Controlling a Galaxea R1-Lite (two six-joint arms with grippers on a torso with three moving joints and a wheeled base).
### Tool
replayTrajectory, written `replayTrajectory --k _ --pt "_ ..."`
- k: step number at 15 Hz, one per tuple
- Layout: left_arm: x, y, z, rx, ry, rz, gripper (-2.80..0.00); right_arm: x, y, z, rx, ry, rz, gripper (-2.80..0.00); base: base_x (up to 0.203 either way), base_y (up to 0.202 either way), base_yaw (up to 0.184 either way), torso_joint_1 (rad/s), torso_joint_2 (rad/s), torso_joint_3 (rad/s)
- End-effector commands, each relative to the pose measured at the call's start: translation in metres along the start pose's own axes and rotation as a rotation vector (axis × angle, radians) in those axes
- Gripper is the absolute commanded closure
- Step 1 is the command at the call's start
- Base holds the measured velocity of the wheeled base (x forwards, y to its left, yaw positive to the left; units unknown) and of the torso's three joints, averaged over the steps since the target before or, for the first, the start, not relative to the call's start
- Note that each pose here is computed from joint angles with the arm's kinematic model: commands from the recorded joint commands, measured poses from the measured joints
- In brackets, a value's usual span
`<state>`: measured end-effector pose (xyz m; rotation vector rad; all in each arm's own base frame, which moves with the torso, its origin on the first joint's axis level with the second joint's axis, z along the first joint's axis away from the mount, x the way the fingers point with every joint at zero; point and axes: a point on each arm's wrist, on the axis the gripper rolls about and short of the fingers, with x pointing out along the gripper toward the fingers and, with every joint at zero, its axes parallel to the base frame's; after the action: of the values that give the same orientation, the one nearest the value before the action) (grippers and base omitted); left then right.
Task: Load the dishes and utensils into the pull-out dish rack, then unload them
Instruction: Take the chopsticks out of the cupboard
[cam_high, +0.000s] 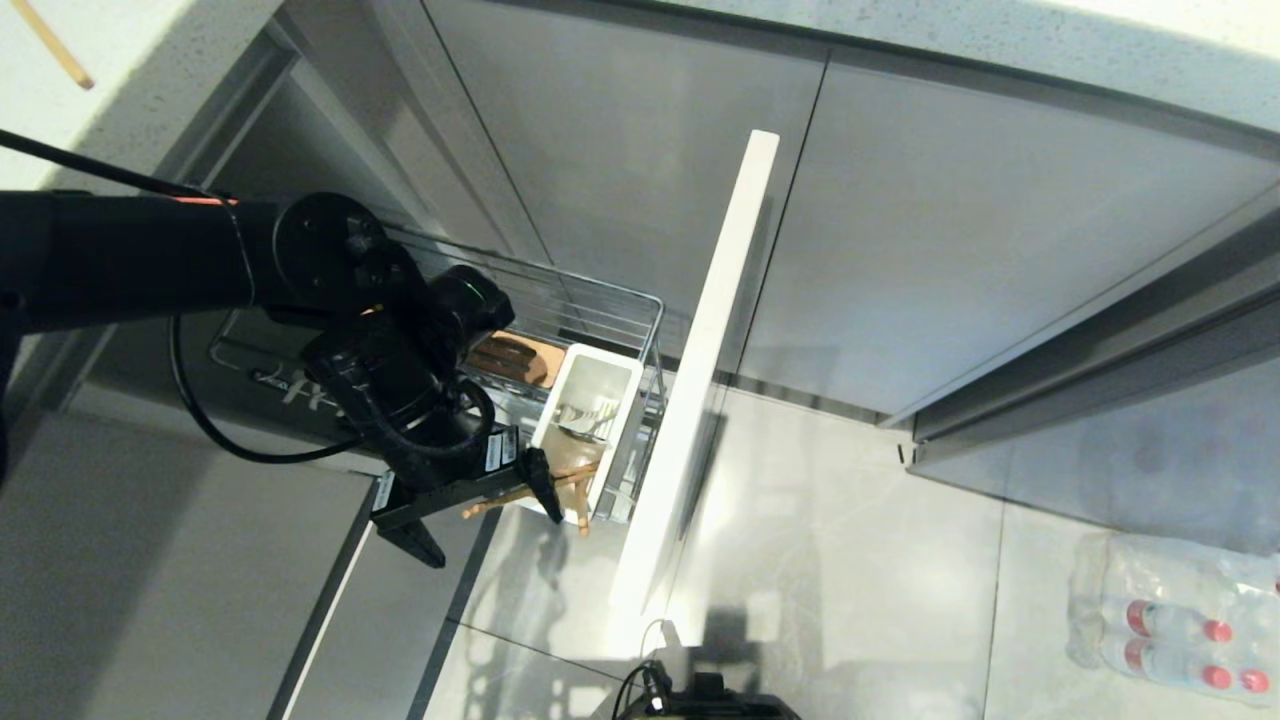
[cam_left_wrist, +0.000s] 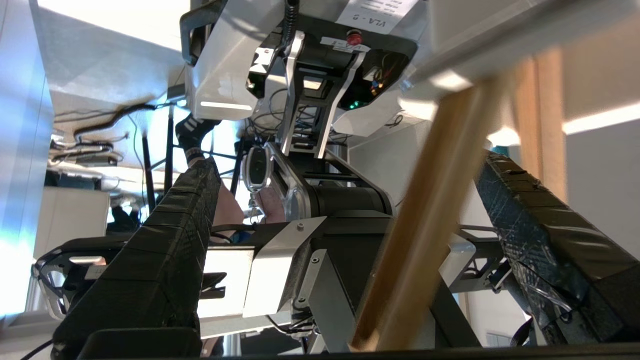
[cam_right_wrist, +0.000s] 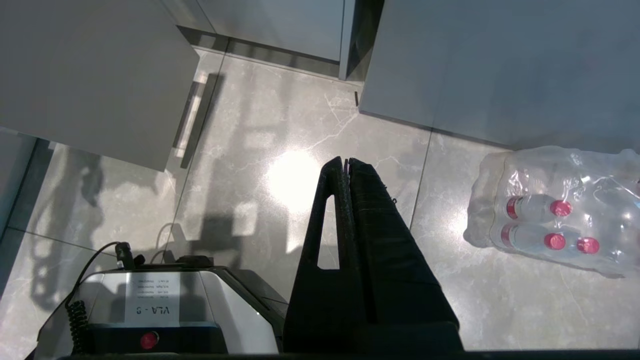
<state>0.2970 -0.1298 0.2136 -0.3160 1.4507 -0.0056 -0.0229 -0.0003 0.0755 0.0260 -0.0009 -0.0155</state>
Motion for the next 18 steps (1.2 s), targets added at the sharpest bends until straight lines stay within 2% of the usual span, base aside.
replayTrajectory --k 1,6,7,18 --pt "0.0053 -0.0005 0.0015 -0.006 0.018 0.011 -2.8 0.0001 0.0 0.0 0.0 0.001 -0.001 0.0 0.0 0.0 0.0 0.0 0.0 0.0" --pt "0.0068 -0.001 0.0018 -0.005 0.021 0.012 -2.8 0.0001 0.0 0.0 0.001 0.001 0.0 0.0 0.0 0.0 0.0 0.0 0.0 0.0" --pt "0.0068 -0.0013 0.0014 -0.005 0.022 0.014 0.0 0.0001 0.0 0.0 0.0 0.001 0.0 0.0 0.0 0.0 0.0 0.0 0.0 0.0" --pt "0.007 -0.0101 -0.0077 0.022 0.034 0.011 0.0 0.0001 0.0 0.0 0.0 0.001 -0.001 0.0 0.0 0.0 0.0 0.0 0.0 0.0"
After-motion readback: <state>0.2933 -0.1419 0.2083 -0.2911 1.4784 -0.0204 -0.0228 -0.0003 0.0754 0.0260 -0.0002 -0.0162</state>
